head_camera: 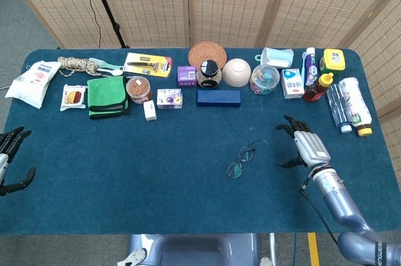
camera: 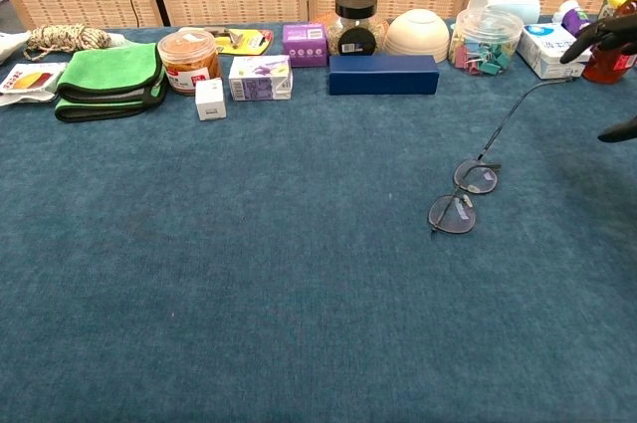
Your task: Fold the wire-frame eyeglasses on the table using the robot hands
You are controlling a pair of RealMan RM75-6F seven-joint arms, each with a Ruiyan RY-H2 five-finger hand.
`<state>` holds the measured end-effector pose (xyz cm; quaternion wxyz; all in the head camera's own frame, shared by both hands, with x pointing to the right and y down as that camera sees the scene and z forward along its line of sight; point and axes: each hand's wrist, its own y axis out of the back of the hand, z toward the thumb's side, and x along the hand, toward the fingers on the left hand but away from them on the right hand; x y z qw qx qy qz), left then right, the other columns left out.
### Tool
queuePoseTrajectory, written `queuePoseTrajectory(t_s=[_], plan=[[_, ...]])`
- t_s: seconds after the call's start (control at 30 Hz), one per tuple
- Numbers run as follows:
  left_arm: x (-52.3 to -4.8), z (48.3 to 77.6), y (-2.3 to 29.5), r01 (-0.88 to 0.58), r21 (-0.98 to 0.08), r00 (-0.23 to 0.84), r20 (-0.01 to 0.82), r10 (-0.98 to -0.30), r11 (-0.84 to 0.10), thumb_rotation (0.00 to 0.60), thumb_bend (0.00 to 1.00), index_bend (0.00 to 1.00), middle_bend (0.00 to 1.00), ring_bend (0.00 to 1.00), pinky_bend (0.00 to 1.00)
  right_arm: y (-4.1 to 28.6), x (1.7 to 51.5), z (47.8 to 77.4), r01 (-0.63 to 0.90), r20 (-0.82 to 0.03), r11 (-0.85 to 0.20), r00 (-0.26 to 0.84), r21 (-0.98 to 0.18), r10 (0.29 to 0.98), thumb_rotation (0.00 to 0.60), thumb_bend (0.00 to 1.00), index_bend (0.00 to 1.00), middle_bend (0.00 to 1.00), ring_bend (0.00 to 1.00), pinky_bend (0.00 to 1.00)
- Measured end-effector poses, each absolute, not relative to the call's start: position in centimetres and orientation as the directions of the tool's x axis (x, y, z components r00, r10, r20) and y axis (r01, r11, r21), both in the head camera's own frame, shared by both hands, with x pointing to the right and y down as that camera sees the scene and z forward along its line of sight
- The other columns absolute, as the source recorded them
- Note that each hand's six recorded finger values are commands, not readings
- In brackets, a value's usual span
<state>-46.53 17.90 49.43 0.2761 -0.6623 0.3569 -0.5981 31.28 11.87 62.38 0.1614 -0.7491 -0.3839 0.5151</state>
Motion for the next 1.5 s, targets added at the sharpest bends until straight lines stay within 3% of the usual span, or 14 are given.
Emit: queuePoseTrajectory(t_s=[0.17, 0.43, 0.73, 1.17, 1.5], plan=[[-46.7, 49.4, 18.0, -0.143, -0.793, 0.026, 0.595, -0.803, -0.592, 0.447, 0.43, 0.0, 0.0, 0.0, 0.0, 11.4, 30.6, 61.9, 0.534, -0.643, -0.643, 0.22, -0.55, 0.733, 0.6, 0.01, 0.18, 0.05, 0.0, 0.01], [-47.0, 49.2, 17.9, -0.136, -0.797, 0.015, 0.592, -0.806, -0.589, 0.447, 0.43, 0.0, 0.0, 0.0, 0.0, 9.7, 28.9, 61.9, 0.744, -0.637, -0.594, 0.303, -0.307, 0.709, 0.6, 0.02, 0.22, 0.14, 0.12, 0.17], [-47.5, 49.1, 17.9, -0.132, -0.797, 0.002, 0.595, -0.804, -0.59, 0.447, 0.43, 0.0, 0.0, 0.0, 0.0, 7.5, 26.5, 63.5, 0.815, -0.647, -0.57, 0.378, -0.108, 0.662, 0.6, 0.03, 0.28, 0.2, 0.21, 0.26], [-48.2, 49.0, 18.1, -0.125, -0.797, -0.017, 0.597, -0.802, -0.591, 0.447, 0.42, 0.0, 0.0, 0.0, 0.0, 6.2, 24.4, 66.4, 0.794, -0.706, -0.607, 0.413, -0.029, 0.575, 0.6, 0.03, 0.34, 0.27, 0.29, 0.34], [-48.1, 49.2, 18.1, -0.128, -0.793, -0.012, 0.601, -0.799, -0.595, 0.446, 0.42, 0.0, 0.0, 0.0, 0.0, 7.2, 25.2, 66.4, 0.765, -0.732, -0.642, 0.413, -0.043, 0.541, 0.6, 0.04, 0.33, 0.28, 0.32, 0.4]])
